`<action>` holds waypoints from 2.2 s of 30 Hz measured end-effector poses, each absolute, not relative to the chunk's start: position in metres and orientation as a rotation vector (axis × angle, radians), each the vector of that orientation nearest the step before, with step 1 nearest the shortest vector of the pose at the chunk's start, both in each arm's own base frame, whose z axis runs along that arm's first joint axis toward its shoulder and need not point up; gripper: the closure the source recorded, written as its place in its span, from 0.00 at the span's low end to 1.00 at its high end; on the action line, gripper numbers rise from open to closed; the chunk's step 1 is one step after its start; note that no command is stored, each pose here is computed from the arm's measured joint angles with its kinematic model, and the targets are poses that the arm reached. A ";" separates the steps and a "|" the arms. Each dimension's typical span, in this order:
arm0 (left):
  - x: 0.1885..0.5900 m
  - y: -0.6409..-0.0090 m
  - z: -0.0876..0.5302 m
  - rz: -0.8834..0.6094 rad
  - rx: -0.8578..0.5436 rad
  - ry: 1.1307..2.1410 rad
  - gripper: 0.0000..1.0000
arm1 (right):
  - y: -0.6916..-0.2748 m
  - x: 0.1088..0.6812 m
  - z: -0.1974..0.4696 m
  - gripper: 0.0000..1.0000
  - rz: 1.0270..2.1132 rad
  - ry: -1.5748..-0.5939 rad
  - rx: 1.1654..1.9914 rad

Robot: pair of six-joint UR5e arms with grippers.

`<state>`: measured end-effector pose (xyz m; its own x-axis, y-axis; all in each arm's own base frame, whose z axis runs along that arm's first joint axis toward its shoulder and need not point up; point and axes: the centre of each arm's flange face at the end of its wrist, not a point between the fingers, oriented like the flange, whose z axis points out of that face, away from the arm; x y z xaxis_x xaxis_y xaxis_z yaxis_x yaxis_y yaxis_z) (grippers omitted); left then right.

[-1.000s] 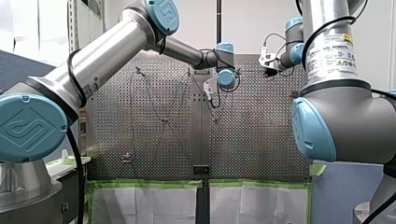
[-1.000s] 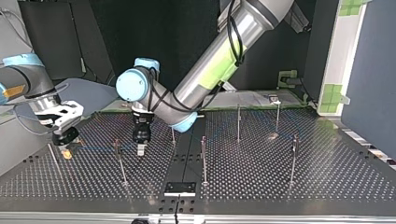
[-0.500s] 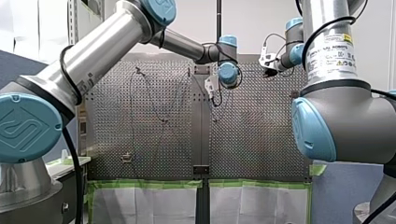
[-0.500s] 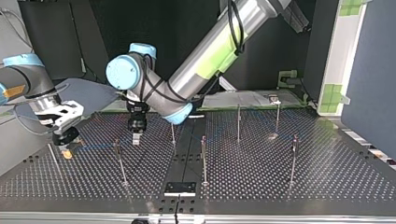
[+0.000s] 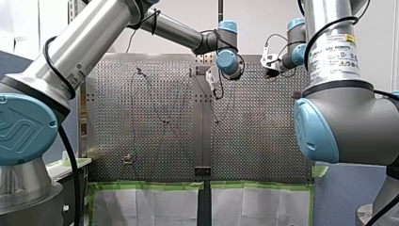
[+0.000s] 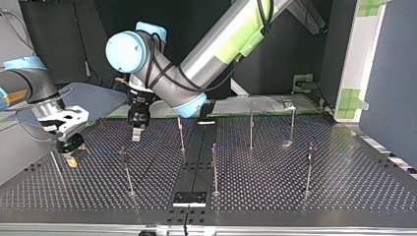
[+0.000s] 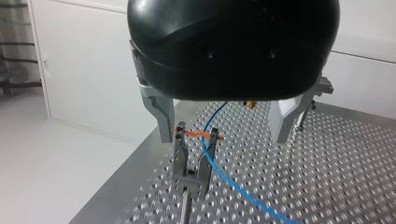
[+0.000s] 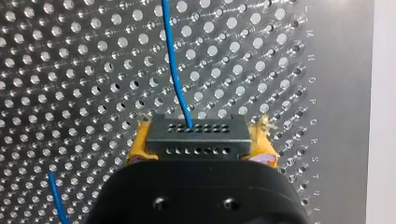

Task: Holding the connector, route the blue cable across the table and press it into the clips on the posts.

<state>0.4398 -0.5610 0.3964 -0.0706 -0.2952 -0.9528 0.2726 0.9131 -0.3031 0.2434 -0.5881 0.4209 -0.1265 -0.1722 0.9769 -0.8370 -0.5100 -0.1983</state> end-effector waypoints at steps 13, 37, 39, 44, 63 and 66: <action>0.412 -0.519 0.416 -0.330 -0.018 1.598 0.00 | -0.586 0.247 0.421 1.00 1.690 -1.125 1.638; 0.391 -0.484 0.405 -0.497 -0.149 1.509 0.00 | -0.586 0.249 0.420 1.00 1.689 -1.123 1.643; 0.390 -0.483 0.395 -0.485 -0.158 1.512 0.00 | -0.586 0.250 0.420 1.00 1.688 -1.123 1.644; 0.387 -0.479 0.376 -0.449 -0.171 1.511 0.00 | -0.585 0.251 0.419 1.00 1.689 -1.123 1.647; 0.370 -0.462 0.311 -0.417 -0.158 1.511 0.00 | -0.584 0.252 0.419 1.00 1.690 -1.121 1.648; 0.367 -0.459 0.301 -0.418 -0.157 1.511 0.00 | -0.584 0.252 0.419 1.00 1.690 -1.122 1.648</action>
<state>0.3672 -0.4593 0.3011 0.0052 -0.3609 -0.9326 0.1693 0.9195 -0.3548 0.2523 -0.5841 0.4193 -0.1228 -0.1789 0.9762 -0.8302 -0.5205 -0.1998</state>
